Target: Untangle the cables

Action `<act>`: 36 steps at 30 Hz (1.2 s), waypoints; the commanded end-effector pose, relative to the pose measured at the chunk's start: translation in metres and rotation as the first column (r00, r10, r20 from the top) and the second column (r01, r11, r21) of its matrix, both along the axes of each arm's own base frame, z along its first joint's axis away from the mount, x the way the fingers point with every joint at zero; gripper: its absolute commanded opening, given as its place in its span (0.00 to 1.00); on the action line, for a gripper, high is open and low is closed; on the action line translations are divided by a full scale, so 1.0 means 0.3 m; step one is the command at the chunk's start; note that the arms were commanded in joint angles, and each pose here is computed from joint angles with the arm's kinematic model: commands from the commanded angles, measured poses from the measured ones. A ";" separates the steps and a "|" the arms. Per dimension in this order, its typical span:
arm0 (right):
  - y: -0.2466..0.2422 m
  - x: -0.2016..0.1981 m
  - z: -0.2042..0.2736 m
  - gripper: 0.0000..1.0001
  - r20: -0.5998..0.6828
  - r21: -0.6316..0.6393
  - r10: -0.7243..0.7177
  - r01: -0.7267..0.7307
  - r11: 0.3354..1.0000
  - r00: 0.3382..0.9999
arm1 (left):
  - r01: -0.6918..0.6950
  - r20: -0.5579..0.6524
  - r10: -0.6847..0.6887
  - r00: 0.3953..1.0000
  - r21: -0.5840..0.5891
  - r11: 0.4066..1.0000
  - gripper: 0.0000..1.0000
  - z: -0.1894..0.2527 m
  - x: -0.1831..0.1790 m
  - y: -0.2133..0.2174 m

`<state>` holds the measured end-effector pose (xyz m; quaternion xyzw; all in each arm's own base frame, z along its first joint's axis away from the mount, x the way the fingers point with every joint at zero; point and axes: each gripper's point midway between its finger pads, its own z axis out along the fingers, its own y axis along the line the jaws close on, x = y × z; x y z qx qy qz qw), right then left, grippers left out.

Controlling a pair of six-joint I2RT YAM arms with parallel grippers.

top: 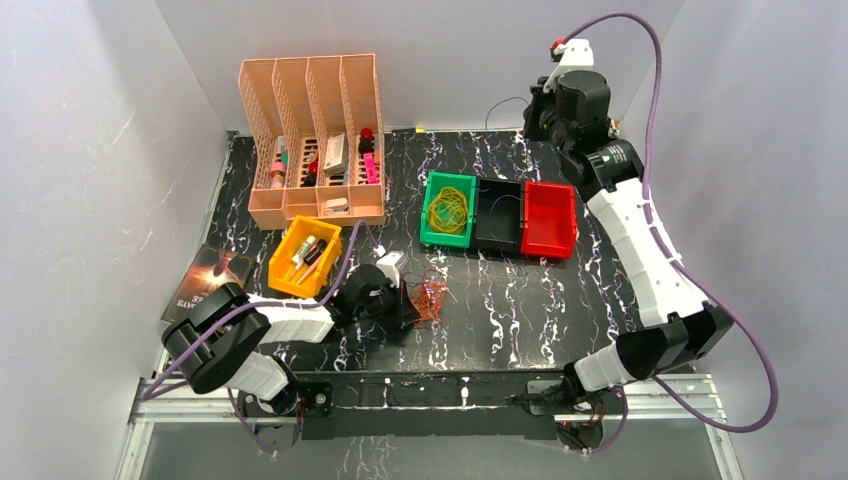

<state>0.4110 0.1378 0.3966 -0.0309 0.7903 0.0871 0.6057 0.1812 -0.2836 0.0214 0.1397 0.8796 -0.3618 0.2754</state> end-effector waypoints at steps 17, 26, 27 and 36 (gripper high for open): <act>0.012 0.029 0.404 0.00 0.287 0.162 0.009 -0.058 0.985 0.958 | -0.014 0.012 0.014 1.000 -0.005 1.000 0.00 0.025 0.010 -0.002; -0.006 0.134 0.237 0.00 0.209 0.113 -0.012 -0.012 0.994 0.978 | -0.018 0.008 0.018 1.000 -0.007 1.000 0.00 0.031 0.016 -0.009; -0.003 0.132 0.210 0.00 0.192 0.116 -0.006 -0.017 0.993 0.981 | -0.018 0.007 0.018 1.000 -0.006 1.000 0.00 0.030 0.015 -0.009; -0.003 0.043 -0.042 0.00 0.064 0.188 0.001 -0.013 0.982 0.998 | -0.008 -0.005 0.008 1.000 0.006 1.000 0.00 0.021 0.005 -0.004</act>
